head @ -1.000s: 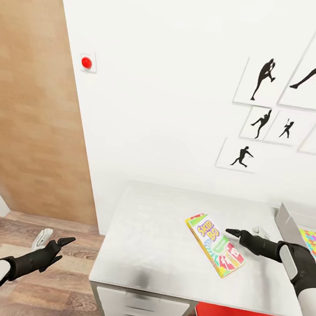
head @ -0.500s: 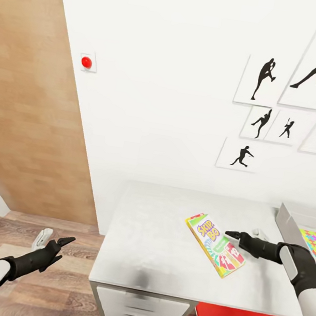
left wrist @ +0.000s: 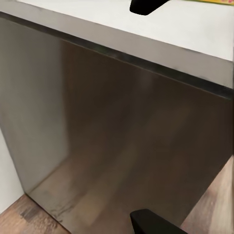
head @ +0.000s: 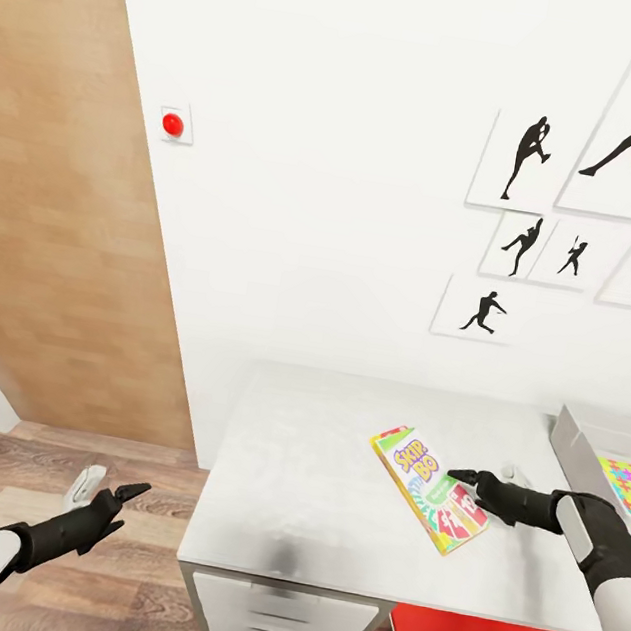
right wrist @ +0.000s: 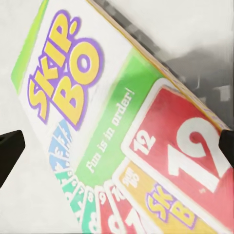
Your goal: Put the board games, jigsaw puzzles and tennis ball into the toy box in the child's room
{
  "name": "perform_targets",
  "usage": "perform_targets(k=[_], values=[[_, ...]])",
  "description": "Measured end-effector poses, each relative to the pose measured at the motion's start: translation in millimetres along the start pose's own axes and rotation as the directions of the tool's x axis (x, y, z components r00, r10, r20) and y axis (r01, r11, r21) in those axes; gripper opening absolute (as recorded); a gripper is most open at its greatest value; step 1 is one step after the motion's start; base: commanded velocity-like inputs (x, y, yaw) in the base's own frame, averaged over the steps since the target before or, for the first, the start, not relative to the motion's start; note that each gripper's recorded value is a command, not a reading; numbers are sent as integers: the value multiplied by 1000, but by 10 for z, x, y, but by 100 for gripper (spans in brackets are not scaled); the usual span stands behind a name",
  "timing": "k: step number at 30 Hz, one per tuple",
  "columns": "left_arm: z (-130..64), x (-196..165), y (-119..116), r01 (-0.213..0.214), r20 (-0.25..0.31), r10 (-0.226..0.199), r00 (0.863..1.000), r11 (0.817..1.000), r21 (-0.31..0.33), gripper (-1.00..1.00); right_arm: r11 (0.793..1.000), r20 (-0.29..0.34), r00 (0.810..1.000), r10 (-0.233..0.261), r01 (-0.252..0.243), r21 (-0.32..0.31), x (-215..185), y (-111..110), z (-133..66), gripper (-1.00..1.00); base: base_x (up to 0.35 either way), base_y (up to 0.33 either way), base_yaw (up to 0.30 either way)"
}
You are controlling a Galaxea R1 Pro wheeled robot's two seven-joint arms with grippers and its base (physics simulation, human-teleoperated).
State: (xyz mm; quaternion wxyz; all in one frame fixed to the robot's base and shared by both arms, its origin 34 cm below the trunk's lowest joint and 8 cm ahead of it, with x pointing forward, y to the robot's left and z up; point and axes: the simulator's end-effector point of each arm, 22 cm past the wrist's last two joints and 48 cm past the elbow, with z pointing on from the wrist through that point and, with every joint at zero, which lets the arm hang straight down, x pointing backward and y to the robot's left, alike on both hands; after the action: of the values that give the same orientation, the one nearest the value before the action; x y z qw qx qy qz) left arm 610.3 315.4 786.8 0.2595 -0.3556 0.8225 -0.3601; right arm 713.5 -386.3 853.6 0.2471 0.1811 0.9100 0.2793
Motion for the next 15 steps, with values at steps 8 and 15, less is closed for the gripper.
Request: perform_targets(k=[8, 15], values=[[0, 37, 56, 8, -5, -8, 1000, 1000, -10, 100, 1000, 6, 1000, 19, -19, -3, -7, -1, -1, 100, 0, 0, 0], [1, 41, 67, 9, -5, -9, 1000, 1000, -12, 100, 1000, 24, 1000, -4, 4, 4, -35, -27, 7, 100, 0, 0, 0]])
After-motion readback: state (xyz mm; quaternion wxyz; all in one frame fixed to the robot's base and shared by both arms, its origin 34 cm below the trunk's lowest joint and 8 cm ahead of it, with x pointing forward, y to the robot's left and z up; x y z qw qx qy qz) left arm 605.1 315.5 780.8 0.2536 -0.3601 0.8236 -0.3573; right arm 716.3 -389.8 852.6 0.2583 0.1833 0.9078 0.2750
